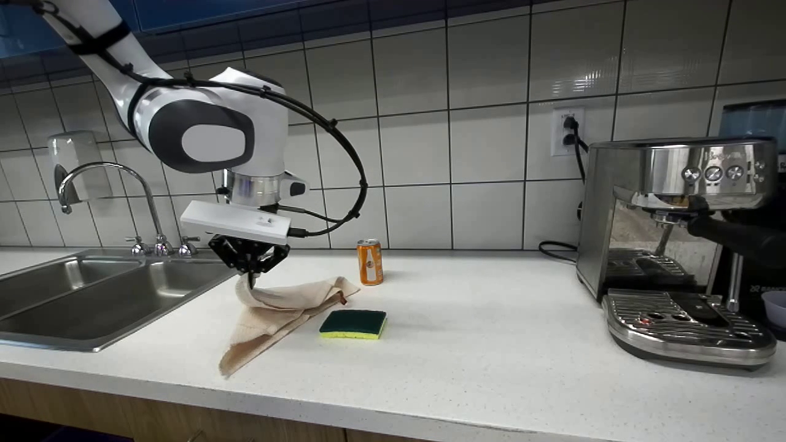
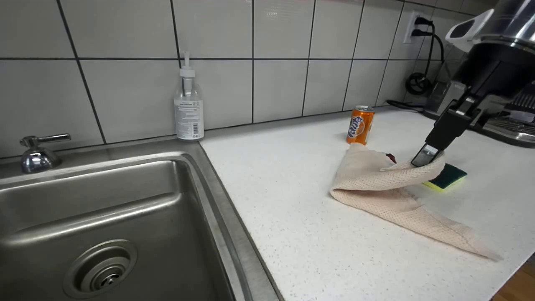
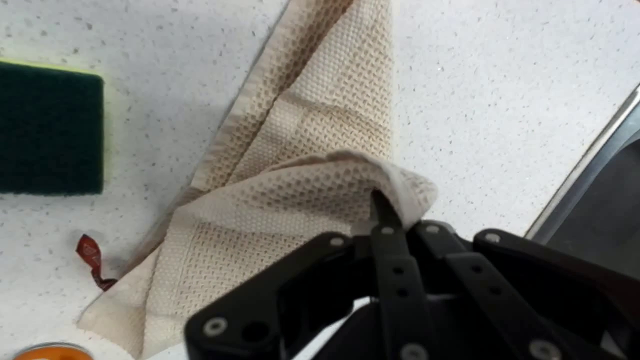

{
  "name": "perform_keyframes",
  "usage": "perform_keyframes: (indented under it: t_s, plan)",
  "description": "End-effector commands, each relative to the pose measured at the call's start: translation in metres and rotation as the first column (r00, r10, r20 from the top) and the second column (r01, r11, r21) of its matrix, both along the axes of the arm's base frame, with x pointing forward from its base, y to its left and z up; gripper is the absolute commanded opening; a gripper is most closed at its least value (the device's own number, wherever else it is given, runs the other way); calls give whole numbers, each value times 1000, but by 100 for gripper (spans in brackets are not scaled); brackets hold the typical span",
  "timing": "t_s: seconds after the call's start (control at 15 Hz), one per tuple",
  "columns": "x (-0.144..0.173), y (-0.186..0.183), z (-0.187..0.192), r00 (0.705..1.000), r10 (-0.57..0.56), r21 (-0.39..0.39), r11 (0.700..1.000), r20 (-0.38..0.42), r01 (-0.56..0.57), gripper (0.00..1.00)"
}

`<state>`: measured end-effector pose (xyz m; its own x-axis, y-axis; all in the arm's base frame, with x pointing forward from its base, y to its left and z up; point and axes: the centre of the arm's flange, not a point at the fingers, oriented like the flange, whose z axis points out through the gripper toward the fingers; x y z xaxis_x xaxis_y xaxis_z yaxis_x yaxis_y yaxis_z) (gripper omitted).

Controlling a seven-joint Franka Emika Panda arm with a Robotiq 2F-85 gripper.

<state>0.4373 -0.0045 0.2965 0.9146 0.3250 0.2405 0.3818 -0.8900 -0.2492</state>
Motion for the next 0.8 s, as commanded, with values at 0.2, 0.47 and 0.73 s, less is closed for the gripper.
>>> perform_keyframes:
  t_s: [0.2,0.47,0.73]
  plan:
    - [-15,-2,14,999,33,-14,999,21,-33,56]
    - [-14,-2,17,999,25,-10,1000,28,-24,86]
    - [-11,-1,18,999,21,-9,1000,30,-20,100]
